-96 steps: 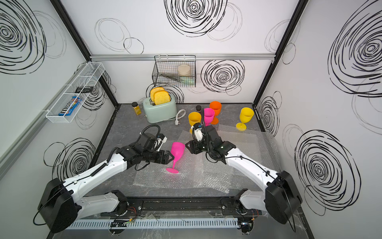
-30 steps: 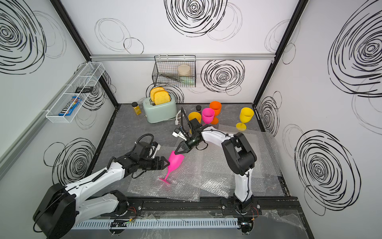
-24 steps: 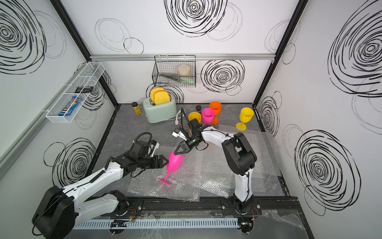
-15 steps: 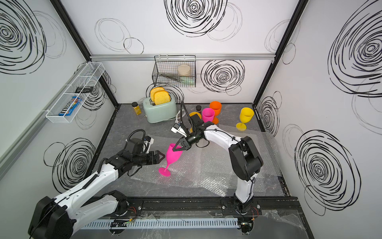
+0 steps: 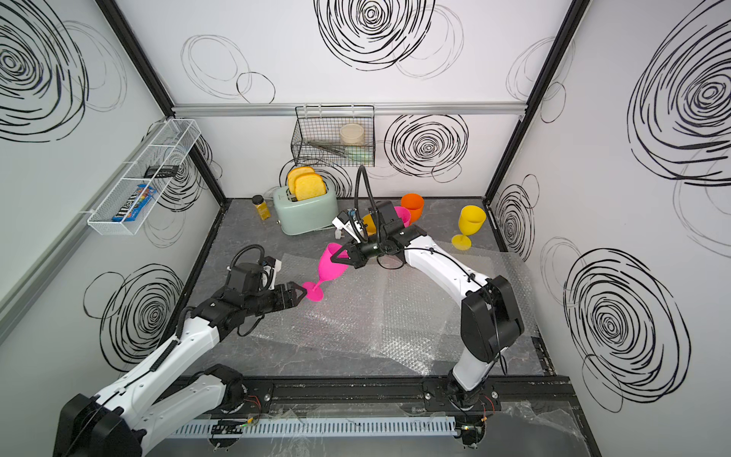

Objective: Unpack wine glasses from bubble wrap
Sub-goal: Pick up the wine glass from the bubble wrap, then place the wine glass at the center of the board.

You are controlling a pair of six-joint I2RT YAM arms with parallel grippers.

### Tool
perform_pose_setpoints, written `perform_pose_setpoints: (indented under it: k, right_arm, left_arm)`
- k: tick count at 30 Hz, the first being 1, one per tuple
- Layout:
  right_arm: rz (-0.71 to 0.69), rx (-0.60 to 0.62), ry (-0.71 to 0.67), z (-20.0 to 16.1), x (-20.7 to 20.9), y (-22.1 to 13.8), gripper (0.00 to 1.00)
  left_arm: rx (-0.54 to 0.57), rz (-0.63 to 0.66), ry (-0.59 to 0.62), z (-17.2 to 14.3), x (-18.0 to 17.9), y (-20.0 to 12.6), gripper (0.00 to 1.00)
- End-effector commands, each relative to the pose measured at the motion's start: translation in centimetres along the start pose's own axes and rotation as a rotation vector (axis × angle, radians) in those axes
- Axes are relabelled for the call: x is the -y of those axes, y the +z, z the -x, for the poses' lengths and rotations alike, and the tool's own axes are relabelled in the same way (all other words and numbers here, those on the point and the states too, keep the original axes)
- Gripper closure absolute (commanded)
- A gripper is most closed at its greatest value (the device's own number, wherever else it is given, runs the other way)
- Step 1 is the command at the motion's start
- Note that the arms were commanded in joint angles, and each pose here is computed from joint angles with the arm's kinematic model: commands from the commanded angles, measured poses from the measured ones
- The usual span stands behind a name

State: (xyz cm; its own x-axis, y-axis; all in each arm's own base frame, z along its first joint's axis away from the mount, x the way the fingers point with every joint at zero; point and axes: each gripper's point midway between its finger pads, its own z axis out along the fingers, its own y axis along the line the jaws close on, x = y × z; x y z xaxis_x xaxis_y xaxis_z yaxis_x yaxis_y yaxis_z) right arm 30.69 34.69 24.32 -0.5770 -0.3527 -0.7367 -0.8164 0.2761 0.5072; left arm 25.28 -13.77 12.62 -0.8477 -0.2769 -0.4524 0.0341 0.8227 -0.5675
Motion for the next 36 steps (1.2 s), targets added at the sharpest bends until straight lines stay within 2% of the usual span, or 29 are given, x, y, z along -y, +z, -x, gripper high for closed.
perform_pose_setpoints:
  k: [1, 6, 12, 17, 22, 27, 36]
  right_arm:
    - [-0.239, 0.045, 0.010, 2.6, 4.3, 0.0, 1.00]
    - [-0.428, 0.082, 0.011, 5.2, 7.5, 0.0, 1.00]
    - [-0.548, 0.028, -0.040, 6.8, 9.3, 2.1, 1.00]
    - [-0.549, 0.005, -0.066, 7.7, 9.6, 4.9, 1.00]
    - [-0.620, -0.035, -0.112, 8.1, 10.4, 7.2, 1.00]
    - [-0.692, -0.088, -0.126, 8.0, 11.4, 8.2, 1.00]
    - [-0.713, -0.142, -0.103, 7.0, 12.2, 8.4, 1.00]
  left_arm:
    - [0.008, -0.007, -0.026, -0.1, -0.2, 0.1, 0.17]
    - [0.012, -0.016, -0.034, -0.1, -0.1, 0.0, 0.17]
    - [0.005, -0.017, -0.040, -0.4, -0.1, 0.1, 0.17]
    - [-0.002, -0.033, -0.035, -0.7, 0.4, 0.2, 0.17]
    - [0.003, -0.042, -0.028, -0.6, 0.8, 0.0, 0.18]
    - [0.006, -0.044, -0.019, -0.4, 1.1, -0.1, 0.17]
    - [0.009, -0.035, -0.019, -0.3, 1.0, 0.0, 0.17]
